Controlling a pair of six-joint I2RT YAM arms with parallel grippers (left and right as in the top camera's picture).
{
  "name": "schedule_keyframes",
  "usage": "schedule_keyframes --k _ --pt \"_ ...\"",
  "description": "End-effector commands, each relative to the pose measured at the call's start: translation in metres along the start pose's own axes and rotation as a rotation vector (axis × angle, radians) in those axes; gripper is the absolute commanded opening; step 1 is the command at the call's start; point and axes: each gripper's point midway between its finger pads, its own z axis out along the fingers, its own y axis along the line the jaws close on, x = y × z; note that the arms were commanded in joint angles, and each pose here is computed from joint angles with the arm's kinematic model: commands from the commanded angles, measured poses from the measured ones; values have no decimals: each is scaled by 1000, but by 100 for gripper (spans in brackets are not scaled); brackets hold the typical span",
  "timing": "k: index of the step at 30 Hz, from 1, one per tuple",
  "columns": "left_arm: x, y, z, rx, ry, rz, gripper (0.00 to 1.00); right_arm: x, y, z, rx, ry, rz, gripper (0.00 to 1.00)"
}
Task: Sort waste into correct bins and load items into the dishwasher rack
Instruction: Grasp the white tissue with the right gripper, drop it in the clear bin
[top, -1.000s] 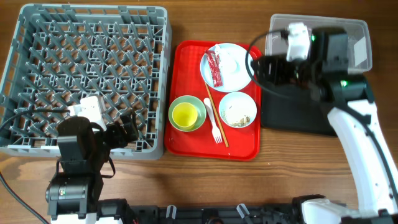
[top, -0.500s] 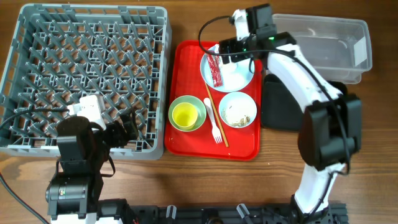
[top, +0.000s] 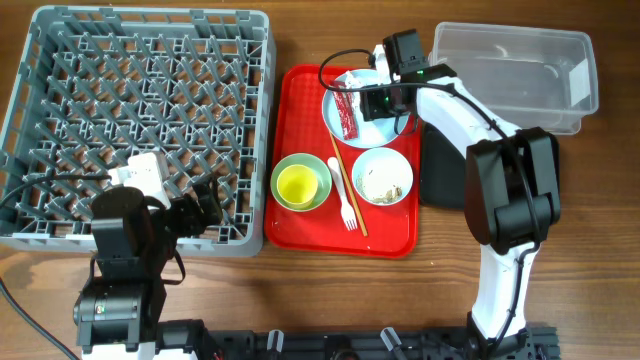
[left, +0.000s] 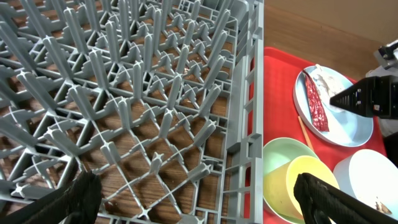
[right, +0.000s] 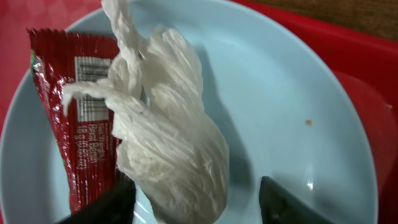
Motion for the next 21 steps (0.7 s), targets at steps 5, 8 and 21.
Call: schedule_keyframes --k 5,8,21 --pt "-10 -2 -5 1 -29 21 100 5 10 8 -55 14 16 29" --pt "-10 -2 -5 1 -29 21 100 6 11 5 -55 20 44 9" --pt "-10 -2 -5 1 -29 21 100 -52 -99 -194 244 -317 347 14"
